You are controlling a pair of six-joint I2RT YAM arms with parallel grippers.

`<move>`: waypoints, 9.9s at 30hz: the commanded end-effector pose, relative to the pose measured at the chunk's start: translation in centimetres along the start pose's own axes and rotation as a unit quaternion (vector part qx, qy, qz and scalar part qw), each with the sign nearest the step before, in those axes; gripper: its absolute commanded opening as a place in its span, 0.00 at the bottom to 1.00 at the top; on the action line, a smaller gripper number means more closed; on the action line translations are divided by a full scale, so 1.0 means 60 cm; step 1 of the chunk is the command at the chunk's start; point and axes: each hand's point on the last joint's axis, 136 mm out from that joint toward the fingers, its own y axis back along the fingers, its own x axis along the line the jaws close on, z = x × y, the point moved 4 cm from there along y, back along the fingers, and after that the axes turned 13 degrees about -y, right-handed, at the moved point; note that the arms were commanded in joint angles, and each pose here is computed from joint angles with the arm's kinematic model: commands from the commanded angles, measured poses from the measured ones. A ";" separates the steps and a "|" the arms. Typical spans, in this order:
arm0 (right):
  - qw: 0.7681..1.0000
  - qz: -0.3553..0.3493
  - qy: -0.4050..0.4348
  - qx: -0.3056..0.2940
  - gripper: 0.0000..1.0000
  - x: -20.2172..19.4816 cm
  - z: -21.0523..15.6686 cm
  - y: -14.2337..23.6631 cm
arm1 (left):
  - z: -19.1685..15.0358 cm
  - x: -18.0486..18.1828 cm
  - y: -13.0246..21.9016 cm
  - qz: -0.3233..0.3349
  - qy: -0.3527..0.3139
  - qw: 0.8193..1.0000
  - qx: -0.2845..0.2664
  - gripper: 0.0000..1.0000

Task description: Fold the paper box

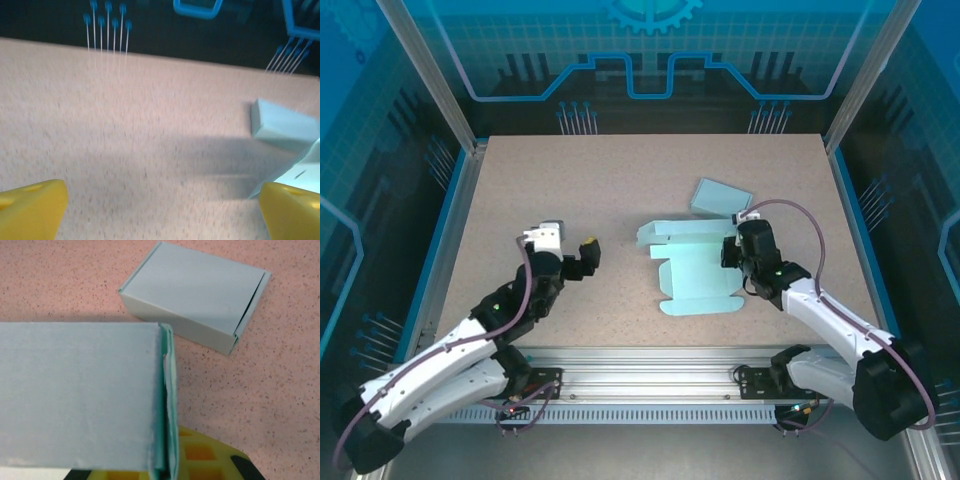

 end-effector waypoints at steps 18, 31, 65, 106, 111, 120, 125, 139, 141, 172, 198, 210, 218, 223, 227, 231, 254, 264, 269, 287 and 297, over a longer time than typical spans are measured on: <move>0.999 0.034 -0.018 -0.022 0.00 0.004 -0.008 0.033 | -0.022 -0.054 -0.118 -0.034 0.186 0.979 0.075 0.99; 0.999 0.026 -0.020 -0.021 0.00 0.001 -0.011 0.027 | 0.039 -0.124 -0.068 -0.177 0.196 0.965 0.007 0.99; 0.997 0.074 -0.018 -0.007 0.00 0.024 -0.017 0.034 | 0.025 -0.259 -0.156 -0.117 -0.005 0.993 0.033 0.99; 1.000 0.027 0.012 -0.004 0.00 0.028 -0.024 0.020 | -0.151 -0.291 -0.108 -0.319 0.201 0.921 0.098 0.75; 1.000 0.024 0.013 -0.004 0.00 0.028 -0.024 0.019 | -0.138 -0.290 -0.110 -0.303 0.183 0.932 0.080 0.73; 1.000 0.025 0.013 -0.002 0.00 0.029 -0.025 0.017 | -0.100 -0.300 -0.103 -0.302 0.135 0.943 0.031 0.68; 0.999 0.029 0.013 0.002 0.00 0.032 -0.027 0.016 | -0.092 -0.309 -0.102 -0.286 0.084 0.954 0.016 0.69; 0.999 0.040 0.016 0.007 0.00 0.040 -0.029 0.017 | -0.108 -0.338 -0.137 -0.282 0.042 0.958 0.011 0.74; 0.999 0.040 0.016 0.008 0.00 0.040 -0.030 0.016 | -0.107 -0.344 -0.134 -0.298 0.047 0.953 0.004 0.74; 1.000 0.013 0.016 0.012 0.00 0.031 -0.030 0.012 | -0.050 -0.203 0.040 -0.313 0.085 0.946 0.017 0.77; 0.999 0.030 0.017 0.015 0.00 0.037 -0.032 0.014 | -0.063 -0.070 -0.146 -0.079 0.002 0.993 0.089 0.72; 0.999 0.024 0.020 0.020 0.00 0.037 -0.034 0.008 | -0.084 -0.135 -0.190 -0.176 -0.011 0.979 0.098 0.76; 0.999 0.018 0.022 0.029 0.00 0.038 -0.037 0.001 | -0.106 -0.163 -0.167 -0.236 0.014 0.965 0.115 0.78; 0.999 0.019 0.023 0.032 0.00 0.038 -0.038 0.001 | -0.115 -0.184 -0.151 -0.263 0.017 0.957 0.121 0.78; 0.999 0.022 0.022 0.030 0.00 0.040 -0.036 0.003 | -0.122 -0.197 -0.145 -0.276 0.022 0.952 0.128 0.78; 0.999 0.024 0.021 0.030 0.00 0.040 -0.036 0.004 | -0.121 -0.209 -0.139 -0.301 0.037 0.945 0.126 0.78; 0.999 0.032 0.021 0.035 0.00 0.044 -0.038 0.003 | -0.107 -0.262 -0.129 -0.335 -0.096 0.933 0.087 0.63; 0.998 0.042 0.021 0.033 0.00 0.048 -0.039 0.006 | -0.085 -0.290 -0.169 -0.286 -0.160 0.945 0.000 0.47; 0.998 0.046 0.021 0.035 0.00 0.050 -0.040 0.006 | -0.075 -0.299 -0.181 -0.216 -0.191 0.957 -0.045 0.37; 0.997 0.058 0.030 0.046 0.00 0.064 -0.049 0.002 | -0.036 -0.266 -0.211 0.029 -0.109 0.987 -0.116 0.06; 0.996 0.055 0.046 0.048 0.00 0.076 -0.056 0.001 | -0.017 -0.226 -0.217 0.167 -0.036 0.978 -0.118 0.03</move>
